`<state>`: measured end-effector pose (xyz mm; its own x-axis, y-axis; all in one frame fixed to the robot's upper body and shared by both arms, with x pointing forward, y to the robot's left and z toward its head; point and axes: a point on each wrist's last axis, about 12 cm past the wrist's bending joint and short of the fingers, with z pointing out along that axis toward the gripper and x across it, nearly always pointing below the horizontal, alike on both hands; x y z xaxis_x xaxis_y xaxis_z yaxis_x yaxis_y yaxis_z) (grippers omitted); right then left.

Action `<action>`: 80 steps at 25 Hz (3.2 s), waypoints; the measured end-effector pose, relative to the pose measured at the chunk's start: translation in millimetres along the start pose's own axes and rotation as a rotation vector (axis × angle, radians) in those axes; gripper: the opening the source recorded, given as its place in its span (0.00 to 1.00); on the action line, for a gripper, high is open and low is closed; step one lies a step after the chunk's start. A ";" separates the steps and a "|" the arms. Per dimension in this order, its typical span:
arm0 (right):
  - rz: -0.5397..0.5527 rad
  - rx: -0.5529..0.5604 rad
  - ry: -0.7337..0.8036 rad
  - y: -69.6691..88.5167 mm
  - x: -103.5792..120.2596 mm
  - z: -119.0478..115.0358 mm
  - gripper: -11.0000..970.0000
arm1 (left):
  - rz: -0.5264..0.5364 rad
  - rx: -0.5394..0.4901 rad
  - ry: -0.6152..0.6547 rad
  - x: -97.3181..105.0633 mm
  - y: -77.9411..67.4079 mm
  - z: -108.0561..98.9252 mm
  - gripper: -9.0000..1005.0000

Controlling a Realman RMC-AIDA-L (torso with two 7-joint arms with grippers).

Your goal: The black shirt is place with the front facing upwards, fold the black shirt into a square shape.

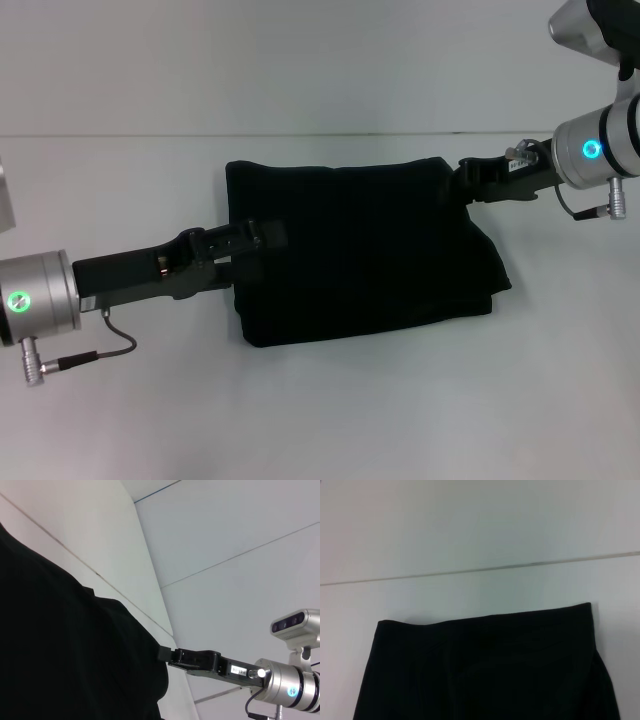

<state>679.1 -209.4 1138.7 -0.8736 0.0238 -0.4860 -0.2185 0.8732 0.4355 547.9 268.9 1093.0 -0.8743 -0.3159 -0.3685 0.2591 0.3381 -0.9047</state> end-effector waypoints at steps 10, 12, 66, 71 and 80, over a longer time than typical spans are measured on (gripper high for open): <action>-0.029 0.006 -0.030 2.2 -8.2 -5.6 0.10 | 0.000 0.005 0.003 0.4 -0.9 1.6 0.94; -0.052 0.008 -0.047 4.1 -13.9 -11.3 0.05 | 0.000 0.008 0.005 0.1 -1.4 2.0 0.94; -0.014 -0.310 -0.158 -33.1 20.0 -82.7 0.35 | -0.036 0.042 -0.056 0.2 1.0 -24.0 0.94; 0.007 -0.604 -0.438 -66.8 67.4 -116.2 0.36 | -0.084 0.013 0.008 15.3 9.2 -29.9 0.94; 0.232 -0.559 -0.779 -133.0 173.0 -133.7 0.72 | -0.231 -0.124 -0.032 45.7 36.4 -13.2 0.94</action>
<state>498.9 -386.5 1098.0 -0.4337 0.6545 -0.6194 -0.4275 0.4557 0.7808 512.0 278.5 1046.1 -0.8907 -0.4241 -0.1637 0.0004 0.3595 -0.9332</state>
